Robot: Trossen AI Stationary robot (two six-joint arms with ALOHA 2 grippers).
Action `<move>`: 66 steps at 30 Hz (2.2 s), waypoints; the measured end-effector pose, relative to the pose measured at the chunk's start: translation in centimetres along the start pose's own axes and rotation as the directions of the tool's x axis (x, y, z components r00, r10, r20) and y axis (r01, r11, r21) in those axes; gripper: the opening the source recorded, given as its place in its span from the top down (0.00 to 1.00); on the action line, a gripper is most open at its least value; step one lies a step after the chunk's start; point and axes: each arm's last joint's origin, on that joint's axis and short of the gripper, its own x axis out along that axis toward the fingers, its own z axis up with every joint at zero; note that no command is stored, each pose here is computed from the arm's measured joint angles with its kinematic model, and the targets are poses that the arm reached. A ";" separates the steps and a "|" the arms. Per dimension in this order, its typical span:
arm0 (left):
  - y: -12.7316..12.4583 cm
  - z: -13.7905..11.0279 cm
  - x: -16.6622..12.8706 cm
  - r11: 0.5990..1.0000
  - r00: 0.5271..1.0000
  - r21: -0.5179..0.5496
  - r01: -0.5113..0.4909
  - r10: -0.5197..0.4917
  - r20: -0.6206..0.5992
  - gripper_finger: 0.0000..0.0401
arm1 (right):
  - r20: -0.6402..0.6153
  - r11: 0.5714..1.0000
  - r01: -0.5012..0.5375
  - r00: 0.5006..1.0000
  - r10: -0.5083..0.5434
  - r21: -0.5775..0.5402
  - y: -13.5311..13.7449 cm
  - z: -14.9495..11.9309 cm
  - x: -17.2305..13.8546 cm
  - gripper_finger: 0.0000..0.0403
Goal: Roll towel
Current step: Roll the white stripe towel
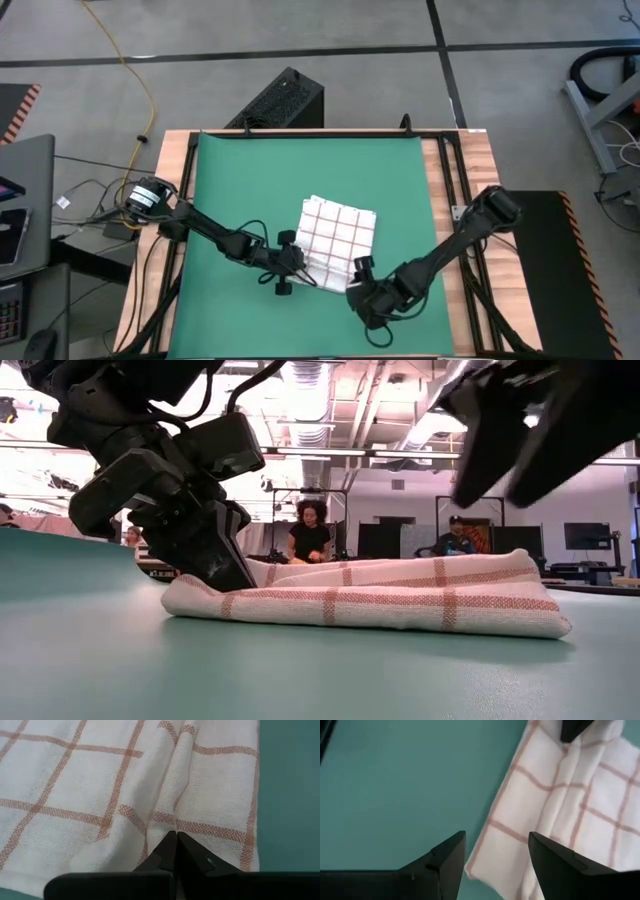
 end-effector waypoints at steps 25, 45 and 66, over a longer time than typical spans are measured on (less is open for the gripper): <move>-0.1 -0.1 0.0 0.998 0.999 -0.038 0.048 -0.049 -0.022 1.00 | -0.261 0.966 0.206 0.952 -0.161 0.155 0.3 -3.4 5.8 0.72; -0.4 -0.2 0.0 0.979 0.985 -0.132 0.157 -0.164 -0.051 1.00 | -0.245 0.965 -0.120 0.953 0.178 0.232 -2.1 -0.1 2.7 0.95; -1.3 1.5 -2.0 0.859 0.905 -0.319 0.399 -0.425 -0.012 1.00 | -0.257 0.802 -0.272 0.851 0.459 0.532 -8.6 -0.3 4.8 0.95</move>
